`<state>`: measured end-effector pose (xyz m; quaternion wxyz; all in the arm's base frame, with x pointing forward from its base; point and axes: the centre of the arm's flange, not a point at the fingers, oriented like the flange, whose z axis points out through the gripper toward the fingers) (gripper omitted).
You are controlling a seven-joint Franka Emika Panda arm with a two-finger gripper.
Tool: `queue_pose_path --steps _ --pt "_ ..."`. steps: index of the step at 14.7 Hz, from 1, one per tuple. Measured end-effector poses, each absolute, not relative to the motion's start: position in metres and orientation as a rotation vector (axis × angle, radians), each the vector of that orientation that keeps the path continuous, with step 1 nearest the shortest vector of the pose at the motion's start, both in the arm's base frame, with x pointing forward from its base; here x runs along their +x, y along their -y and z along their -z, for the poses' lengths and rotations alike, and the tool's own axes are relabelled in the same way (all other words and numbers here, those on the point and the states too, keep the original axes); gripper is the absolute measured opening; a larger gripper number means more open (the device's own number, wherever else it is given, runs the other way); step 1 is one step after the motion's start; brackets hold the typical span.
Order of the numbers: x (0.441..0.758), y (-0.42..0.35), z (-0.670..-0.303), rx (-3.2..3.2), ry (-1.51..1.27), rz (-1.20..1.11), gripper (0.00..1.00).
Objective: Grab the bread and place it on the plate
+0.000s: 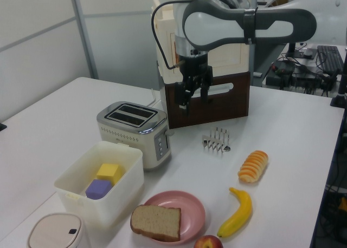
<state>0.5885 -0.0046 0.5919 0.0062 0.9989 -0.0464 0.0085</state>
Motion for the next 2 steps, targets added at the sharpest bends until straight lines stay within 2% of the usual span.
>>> queue_pose_path --steps 2 --pt "0.5904 0.0011 -0.5867 3.126 0.127 -0.012 1.00"
